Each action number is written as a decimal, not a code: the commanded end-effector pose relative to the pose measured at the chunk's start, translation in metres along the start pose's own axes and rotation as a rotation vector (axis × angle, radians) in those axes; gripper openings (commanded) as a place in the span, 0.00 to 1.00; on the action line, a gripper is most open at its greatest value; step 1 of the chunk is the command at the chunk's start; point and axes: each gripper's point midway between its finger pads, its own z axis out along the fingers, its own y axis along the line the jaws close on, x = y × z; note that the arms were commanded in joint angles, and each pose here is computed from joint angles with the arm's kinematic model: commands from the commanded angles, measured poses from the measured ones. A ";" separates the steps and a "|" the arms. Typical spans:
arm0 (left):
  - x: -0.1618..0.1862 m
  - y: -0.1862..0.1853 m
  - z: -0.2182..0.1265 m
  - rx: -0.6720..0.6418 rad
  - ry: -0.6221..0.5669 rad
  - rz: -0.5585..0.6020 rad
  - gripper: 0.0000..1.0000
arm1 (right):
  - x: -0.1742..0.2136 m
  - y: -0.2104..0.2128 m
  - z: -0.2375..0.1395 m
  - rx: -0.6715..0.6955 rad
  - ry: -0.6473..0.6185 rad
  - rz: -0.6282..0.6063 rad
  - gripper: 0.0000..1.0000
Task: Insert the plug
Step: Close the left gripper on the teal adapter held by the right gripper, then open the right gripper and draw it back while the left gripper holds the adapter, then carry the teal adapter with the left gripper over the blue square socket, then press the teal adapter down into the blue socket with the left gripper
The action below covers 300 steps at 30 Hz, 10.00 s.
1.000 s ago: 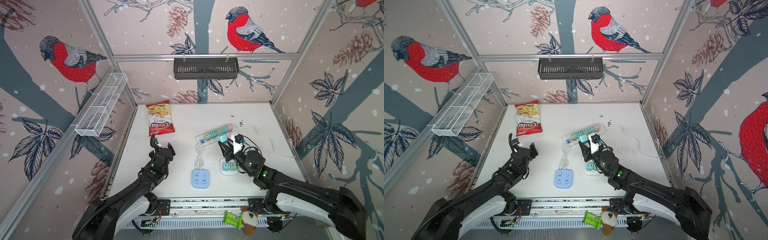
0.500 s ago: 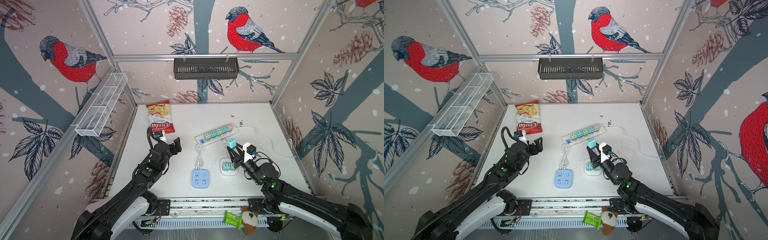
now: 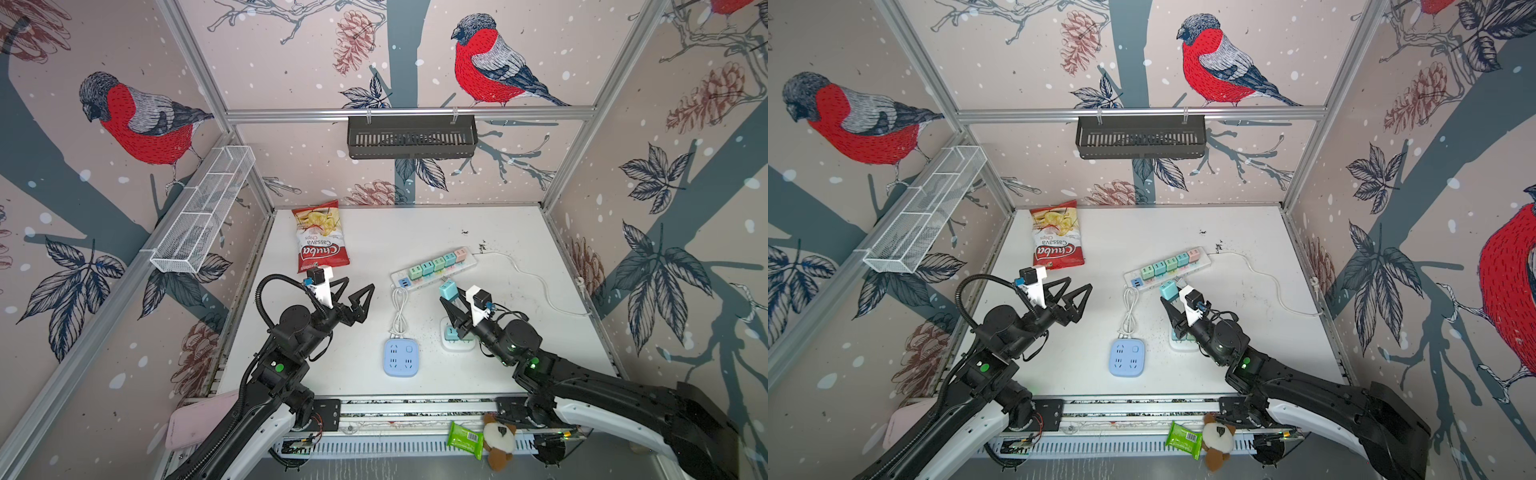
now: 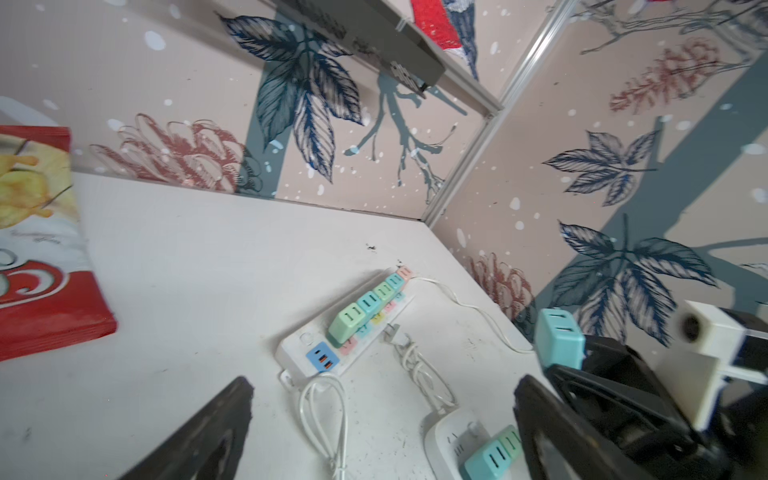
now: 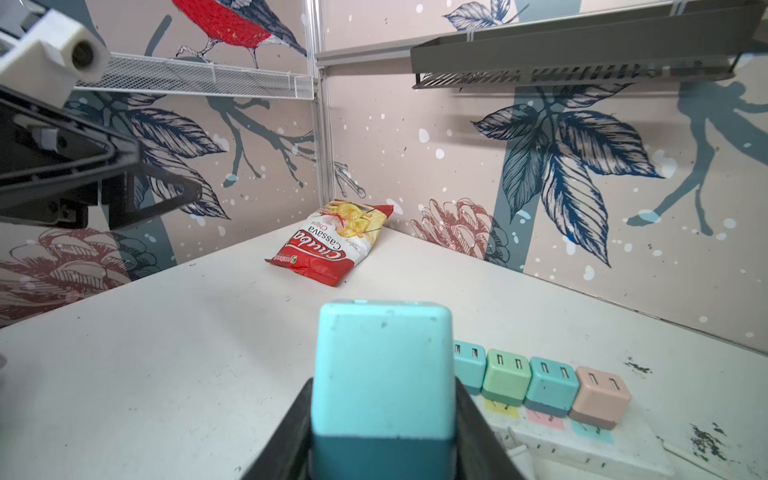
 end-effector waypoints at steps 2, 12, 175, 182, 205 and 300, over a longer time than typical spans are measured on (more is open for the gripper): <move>0.001 -0.039 0.001 0.204 0.027 0.003 0.98 | -0.013 0.010 0.011 -0.005 -0.036 -0.045 0.03; 0.029 -0.084 0.016 0.309 0.134 0.026 0.96 | -0.011 0.035 0.019 -0.042 -0.028 -0.095 0.03; 0.248 -0.066 0.010 0.401 0.656 0.544 0.00 | 0.028 -0.167 -0.053 0.571 -0.017 0.284 0.84; 0.249 -0.069 0.022 0.407 0.642 0.573 0.00 | 0.028 -0.167 -0.053 0.571 -0.017 0.285 0.84; 0.248 -0.069 0.020 0.434 0.665 0.567 0.00 | 0.027 -0.168 -0.056 0.571 -0.025 0.290 0.84; 0.269 -0.050 0.055 0.240 0.699 0.571 0.00 | 0.026 -0.174 -0.060 0.568 -0.038 0.305 0.85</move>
